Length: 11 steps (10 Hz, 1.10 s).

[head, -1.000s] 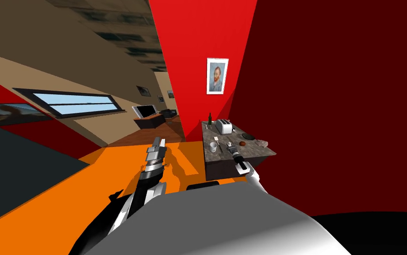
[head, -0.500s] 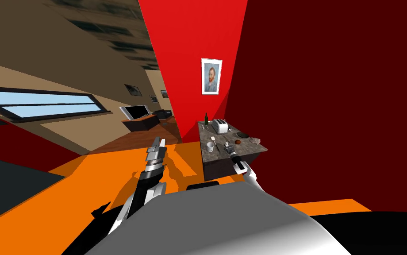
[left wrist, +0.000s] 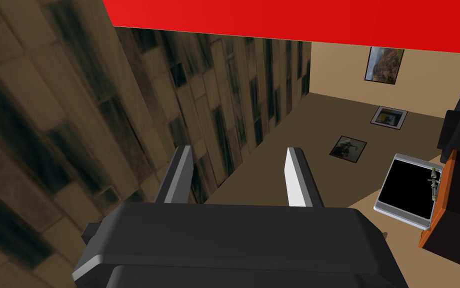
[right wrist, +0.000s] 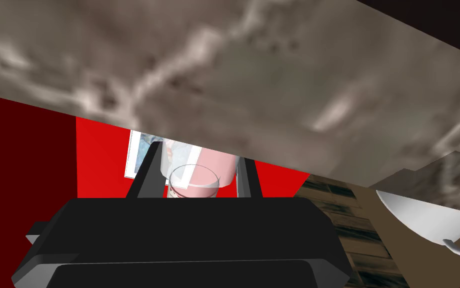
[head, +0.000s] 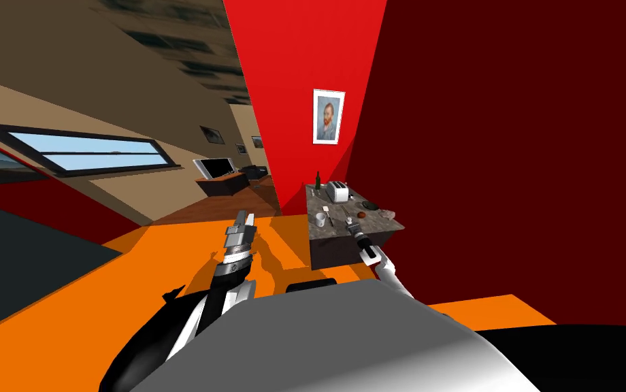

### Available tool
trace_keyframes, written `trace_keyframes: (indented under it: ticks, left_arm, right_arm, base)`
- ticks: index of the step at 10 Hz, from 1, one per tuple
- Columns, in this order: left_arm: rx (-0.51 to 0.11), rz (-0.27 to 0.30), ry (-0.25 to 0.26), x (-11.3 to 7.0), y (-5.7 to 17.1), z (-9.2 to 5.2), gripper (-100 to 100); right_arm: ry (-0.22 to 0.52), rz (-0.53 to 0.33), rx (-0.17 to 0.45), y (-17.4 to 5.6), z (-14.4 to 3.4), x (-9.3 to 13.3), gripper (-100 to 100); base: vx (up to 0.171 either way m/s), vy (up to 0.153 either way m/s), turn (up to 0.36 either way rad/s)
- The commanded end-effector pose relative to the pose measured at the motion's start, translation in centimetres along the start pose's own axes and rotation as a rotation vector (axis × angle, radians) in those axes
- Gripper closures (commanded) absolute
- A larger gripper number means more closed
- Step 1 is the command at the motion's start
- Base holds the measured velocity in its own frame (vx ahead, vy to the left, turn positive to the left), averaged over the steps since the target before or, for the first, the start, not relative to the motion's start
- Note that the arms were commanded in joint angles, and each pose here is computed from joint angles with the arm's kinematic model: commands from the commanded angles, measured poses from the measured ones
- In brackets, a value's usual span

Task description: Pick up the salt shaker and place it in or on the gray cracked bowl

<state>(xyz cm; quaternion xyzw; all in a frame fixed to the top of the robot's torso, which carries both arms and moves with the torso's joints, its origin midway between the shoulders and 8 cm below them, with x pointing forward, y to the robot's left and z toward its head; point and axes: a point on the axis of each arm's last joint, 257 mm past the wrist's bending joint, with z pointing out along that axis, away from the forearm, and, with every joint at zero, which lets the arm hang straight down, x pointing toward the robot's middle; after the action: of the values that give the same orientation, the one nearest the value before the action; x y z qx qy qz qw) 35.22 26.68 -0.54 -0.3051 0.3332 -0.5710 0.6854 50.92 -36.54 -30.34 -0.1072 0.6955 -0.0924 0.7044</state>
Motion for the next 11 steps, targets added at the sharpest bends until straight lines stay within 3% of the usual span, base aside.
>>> trace_keyframes:
  ticks: [1, 11]
  left_arm:
    - [0.000, 0.000, 0.000, 0.0, 0.0, 0.0, 0]
    - [0.000, 0.000, 0.000, 0.0, 0.0, 0.0, 0]
  right_arm:
    - [0.021, 0.003, 0.014, -1.0, 0.4, 0.2, 100]
    - [0.063, 0.014, 0.124, -7.3, 3.6, -0.8, 100]
  base:
    - [-0.154, -0.218, 0.084]
    - [-0.049, -0.220, 0.108]
